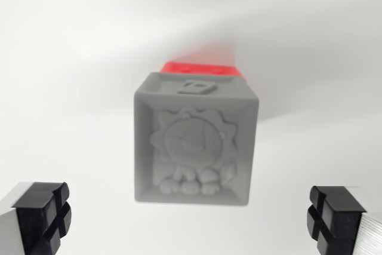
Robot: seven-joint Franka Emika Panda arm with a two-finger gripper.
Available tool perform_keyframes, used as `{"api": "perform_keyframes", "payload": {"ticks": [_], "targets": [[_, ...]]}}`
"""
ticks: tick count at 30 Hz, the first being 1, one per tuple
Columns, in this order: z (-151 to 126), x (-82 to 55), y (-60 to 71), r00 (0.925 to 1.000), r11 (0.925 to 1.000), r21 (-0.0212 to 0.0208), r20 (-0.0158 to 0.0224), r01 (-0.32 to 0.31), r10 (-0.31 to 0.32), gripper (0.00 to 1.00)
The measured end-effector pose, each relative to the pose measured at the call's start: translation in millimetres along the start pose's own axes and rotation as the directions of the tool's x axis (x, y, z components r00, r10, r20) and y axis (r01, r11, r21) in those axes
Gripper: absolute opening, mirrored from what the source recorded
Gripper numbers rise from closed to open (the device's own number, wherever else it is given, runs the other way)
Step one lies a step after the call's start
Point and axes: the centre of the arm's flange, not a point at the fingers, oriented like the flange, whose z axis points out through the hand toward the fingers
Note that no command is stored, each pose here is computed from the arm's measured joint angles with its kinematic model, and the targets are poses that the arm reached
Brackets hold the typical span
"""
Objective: Destack cube
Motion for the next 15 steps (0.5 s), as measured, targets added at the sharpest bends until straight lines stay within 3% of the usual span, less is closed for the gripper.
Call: {"api": "perform_keyframes", "payload": {"ticks": [5,15], "targets": [[20,0.6,0.6,1.0000,1.0000,-0.0039,0.0015,-0.002,0.002,1.00],[47,0.9,1.4,1.0000,1.0000,-0.0023,0.0001,-0.002,0.002,1.00]]}}
